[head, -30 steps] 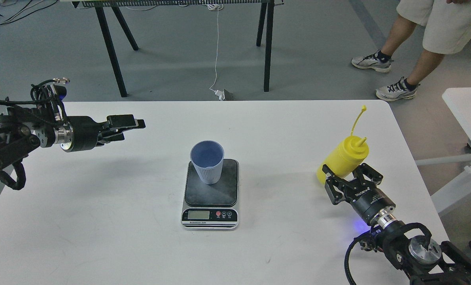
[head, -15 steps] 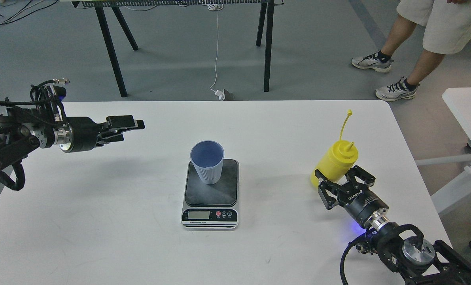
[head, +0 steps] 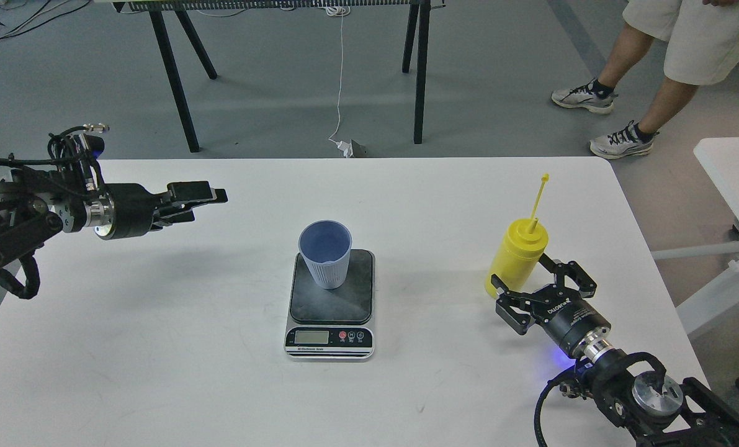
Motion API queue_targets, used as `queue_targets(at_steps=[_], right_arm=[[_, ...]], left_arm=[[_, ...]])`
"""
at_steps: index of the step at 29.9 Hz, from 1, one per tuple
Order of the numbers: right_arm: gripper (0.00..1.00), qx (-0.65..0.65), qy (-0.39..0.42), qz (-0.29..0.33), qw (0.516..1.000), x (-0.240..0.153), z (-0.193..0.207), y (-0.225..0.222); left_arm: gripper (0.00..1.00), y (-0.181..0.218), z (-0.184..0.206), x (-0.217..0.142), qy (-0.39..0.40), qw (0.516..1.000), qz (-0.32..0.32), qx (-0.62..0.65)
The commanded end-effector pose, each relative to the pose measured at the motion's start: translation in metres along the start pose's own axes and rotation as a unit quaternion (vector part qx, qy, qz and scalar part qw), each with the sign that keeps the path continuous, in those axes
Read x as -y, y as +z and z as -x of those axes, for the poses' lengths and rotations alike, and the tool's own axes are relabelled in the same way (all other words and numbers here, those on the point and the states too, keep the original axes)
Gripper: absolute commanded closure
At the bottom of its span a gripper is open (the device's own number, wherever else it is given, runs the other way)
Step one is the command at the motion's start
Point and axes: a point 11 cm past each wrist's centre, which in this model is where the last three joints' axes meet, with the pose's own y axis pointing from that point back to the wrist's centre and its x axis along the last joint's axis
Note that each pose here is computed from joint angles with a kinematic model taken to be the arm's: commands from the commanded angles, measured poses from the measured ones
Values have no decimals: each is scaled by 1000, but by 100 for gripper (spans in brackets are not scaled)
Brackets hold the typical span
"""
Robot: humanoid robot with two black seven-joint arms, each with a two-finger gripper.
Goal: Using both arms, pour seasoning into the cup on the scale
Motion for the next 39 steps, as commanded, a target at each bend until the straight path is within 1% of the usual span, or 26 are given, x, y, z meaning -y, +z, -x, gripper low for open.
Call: queue_targets(at_steps=[1, 4, 9, 12, 17, 22, 28, 29, 33, 36, 39], right_arm=[[2, 2, -1, 3, 1000, -1, 0, 3], [2, 7, 7, 4, 1000, -8, -8, 6], [2, 10, 4, 8, 1000, -17, -8, 12], [2, 11, -9, 13, 1000, -26, -1, 16], [2, -6, -15, 17, 1000, -48, 7, 10], [2, -41, -9, 10, 999, -75, 19, -15], [2, -118, -21, -35, 992, -92, 60, -77], [2, -130, -26, -40, 990, -91, 68, -86], [2, -195, -62, -42, 978, -65, 124, -119], [1, -218, -70, -37, 973, -47, 144, -128], [1, -245, -75, -24, 966, -23, 160, -131]], left_arm=[[1, 0, 0, 0, 0, 1000, -1, 0], [1, 0, 0, 0, 0, 1000, -1, 0], [1, 0, 1, 0, -1, 1000, -1, 0], [1, 0, 0, 0, -1, 1000, -1, 1], [1, 1, 0, 0, 0, 1000, 1, 1], [1, 3, -2, 1, 4, 1000, 6, -4], [1, 6, -6, -3, 14, 1000, 17, -18], [1, 6, -7, -4, 20, 999, 22, -26], [1, 12, -17, -8, 48, 996, 47, -66], [1, 16, -37, -23, 87, 990, 70, -90], [1, 30, -56, -32, 125, 979, 108, -115]])
